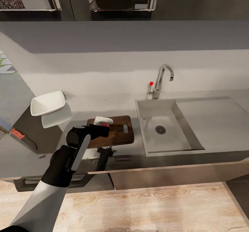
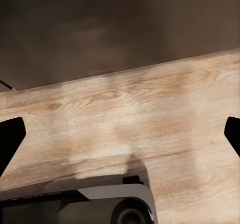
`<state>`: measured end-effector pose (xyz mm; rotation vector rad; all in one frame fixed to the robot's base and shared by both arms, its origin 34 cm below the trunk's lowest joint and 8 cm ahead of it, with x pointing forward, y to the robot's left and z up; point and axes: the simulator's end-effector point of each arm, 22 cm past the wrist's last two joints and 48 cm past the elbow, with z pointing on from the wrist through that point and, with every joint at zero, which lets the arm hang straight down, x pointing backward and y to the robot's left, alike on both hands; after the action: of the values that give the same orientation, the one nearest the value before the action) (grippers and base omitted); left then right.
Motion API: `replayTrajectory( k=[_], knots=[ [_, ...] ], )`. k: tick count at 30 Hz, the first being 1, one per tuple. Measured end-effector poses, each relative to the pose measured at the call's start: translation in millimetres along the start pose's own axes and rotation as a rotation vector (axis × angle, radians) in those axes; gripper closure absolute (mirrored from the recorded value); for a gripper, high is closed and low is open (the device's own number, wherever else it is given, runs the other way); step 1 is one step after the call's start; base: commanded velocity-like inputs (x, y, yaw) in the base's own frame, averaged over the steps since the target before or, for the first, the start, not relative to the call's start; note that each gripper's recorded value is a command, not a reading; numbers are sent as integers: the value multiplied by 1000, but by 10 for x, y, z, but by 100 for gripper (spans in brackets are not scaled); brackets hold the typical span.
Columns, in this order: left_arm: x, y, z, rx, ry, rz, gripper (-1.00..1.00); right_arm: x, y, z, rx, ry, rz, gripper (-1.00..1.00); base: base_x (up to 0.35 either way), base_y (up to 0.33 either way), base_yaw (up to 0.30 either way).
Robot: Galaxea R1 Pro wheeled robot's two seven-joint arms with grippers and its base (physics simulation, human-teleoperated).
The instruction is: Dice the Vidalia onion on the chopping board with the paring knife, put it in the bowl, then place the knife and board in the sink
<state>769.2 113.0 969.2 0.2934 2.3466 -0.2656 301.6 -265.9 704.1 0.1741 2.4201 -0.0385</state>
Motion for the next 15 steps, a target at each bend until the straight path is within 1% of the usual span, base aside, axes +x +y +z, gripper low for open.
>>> replayTrajectory(
  k=[15],
  knots=[
    [54, 4, 49, 1, 11, -2, 100, 34, -6, -5, 1, 10, -1, -100, 0, 0, 0]
  ],
)
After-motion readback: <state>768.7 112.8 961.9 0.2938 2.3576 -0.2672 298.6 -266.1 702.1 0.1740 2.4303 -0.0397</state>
